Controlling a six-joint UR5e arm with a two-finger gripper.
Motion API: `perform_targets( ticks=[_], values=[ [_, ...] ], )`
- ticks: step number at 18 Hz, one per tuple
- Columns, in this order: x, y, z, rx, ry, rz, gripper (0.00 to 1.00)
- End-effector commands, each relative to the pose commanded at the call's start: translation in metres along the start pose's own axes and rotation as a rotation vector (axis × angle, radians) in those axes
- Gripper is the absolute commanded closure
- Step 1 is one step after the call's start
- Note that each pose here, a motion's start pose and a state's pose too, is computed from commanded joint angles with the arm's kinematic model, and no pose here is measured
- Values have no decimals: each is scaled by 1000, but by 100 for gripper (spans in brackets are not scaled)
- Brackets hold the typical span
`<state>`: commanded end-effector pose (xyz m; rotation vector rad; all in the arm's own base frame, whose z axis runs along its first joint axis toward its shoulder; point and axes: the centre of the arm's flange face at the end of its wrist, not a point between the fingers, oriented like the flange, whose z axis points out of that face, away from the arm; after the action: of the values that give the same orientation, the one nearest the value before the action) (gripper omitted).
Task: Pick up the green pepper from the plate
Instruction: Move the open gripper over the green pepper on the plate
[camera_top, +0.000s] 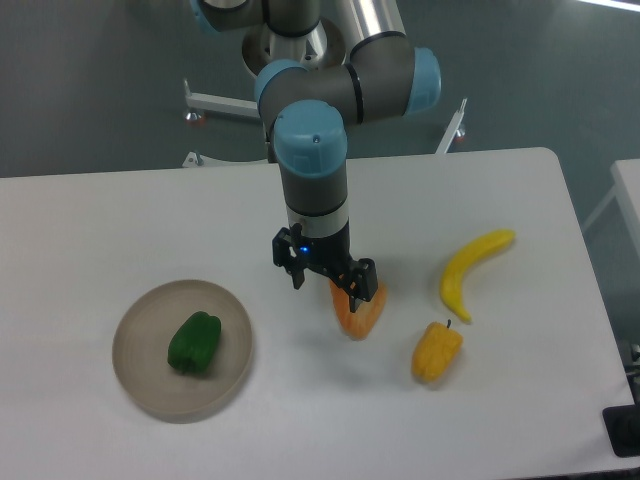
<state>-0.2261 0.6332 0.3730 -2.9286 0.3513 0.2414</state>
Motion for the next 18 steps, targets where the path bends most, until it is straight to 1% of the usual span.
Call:
perform_targets(
  ticks=[5, 7, 9, 11, 13, 14, 16, 18],
  values=[
    [2, 1, 2, -3, 3, -6, 0],
    [6, -1, 3, 3, 16, -11, 0],
    [28, -15, 2, 9, 25, 3, 0],
    [45, -27, 4, 34, 38, -39, 0],
    [61, -42, 12, 92, 86, -95, 0],
    [65, -47, 21, 100, 97, -112, 0],
    [88, -63, 27, 117, 105, -112, 0],
    [94, -68, 34, 137, 138, -170, 0]
  ],
)
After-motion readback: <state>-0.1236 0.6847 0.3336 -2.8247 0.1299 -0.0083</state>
